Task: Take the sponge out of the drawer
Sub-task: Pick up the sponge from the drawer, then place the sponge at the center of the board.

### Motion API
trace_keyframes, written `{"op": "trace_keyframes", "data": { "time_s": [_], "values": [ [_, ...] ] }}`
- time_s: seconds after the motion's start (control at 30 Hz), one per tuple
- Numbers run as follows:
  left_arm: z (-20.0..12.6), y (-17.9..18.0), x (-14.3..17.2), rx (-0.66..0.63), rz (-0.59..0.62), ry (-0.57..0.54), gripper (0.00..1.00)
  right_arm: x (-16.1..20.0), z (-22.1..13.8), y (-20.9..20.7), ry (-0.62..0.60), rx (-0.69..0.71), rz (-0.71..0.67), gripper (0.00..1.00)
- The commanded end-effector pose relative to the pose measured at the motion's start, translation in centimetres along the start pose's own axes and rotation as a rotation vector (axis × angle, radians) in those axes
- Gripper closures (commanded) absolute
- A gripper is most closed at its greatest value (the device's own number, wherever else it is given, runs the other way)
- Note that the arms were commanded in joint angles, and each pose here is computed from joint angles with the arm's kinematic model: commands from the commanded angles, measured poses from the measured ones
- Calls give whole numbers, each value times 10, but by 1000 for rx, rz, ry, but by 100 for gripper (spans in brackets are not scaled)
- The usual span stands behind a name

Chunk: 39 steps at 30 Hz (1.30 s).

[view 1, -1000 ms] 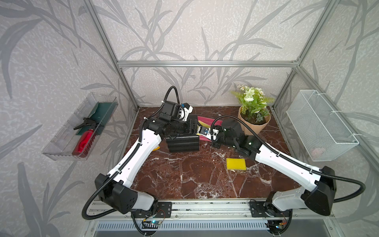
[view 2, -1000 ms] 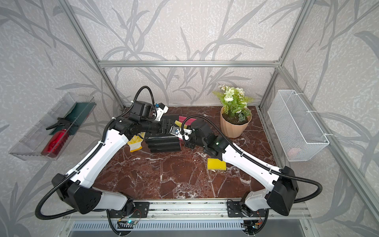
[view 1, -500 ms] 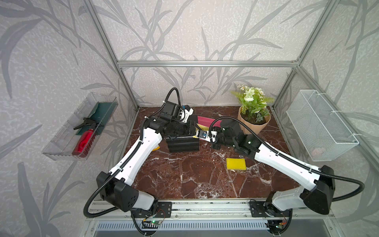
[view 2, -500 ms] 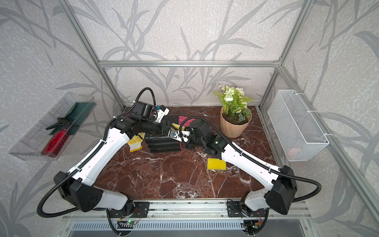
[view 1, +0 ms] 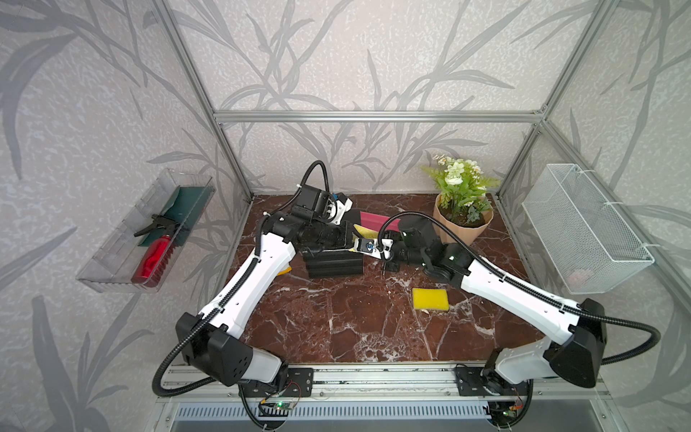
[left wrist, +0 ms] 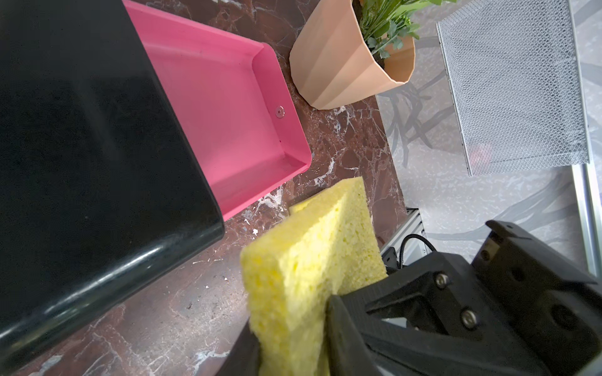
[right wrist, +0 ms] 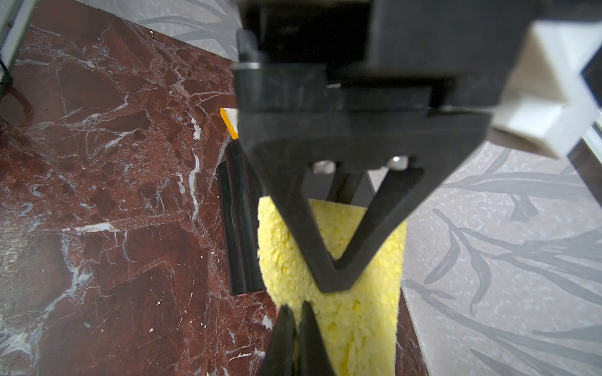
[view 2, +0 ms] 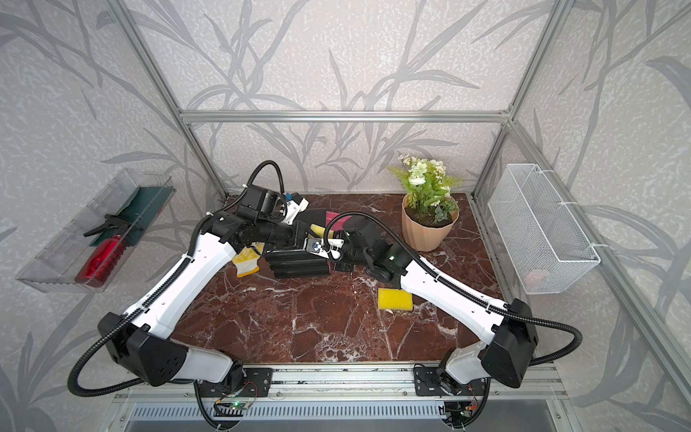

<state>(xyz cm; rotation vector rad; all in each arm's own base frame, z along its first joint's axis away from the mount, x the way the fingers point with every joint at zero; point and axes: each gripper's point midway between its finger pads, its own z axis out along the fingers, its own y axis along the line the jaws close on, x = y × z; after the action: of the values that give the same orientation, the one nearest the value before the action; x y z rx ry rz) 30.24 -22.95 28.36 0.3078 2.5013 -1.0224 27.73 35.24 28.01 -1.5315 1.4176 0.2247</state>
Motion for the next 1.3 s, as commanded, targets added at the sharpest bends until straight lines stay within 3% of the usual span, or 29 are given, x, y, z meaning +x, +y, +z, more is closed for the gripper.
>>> {"op": "trace_keyframes", "data": {
  "time_s": [0.0,0.13,0.23,0.27,0.37,0.53,0.7,0.83,1.03,1.27],
  "values": [
    [1,5,6,-19,10,26,73,-5,-1,0,0,-10,-19,94],
    [2,9,7,-39,11,28,78,-5,0,-1,6,-5,-22,94],
    [4,9,8,-34,5,32,98,-6,1,-2,-1,-1,-9,93],
    [5,10,9,-32,1,32,100,-7,1,-3,-4,6,-1,91],
    [6,11,9,-29,-4,21,100,-7,0,-11,-7,54,34,82],
    [3,10,7,-32,-8,-4,100,1,-3,-32,35,179,106,56],
    [-1,9,5,-37,-16,-51,100,-3,-16,-40,-19,250,188,33],
    [0,4,7,2,-39,-102,100,0,-29,-39,-48,279,262,24],
    [2,5,23,-44,-30,-125,100,10,-56,-40,-73,352,412,11],
    [27,-1,54,-50,-6,-141,100,28,-81,-35,-102,418,564,1]
  ]
}}
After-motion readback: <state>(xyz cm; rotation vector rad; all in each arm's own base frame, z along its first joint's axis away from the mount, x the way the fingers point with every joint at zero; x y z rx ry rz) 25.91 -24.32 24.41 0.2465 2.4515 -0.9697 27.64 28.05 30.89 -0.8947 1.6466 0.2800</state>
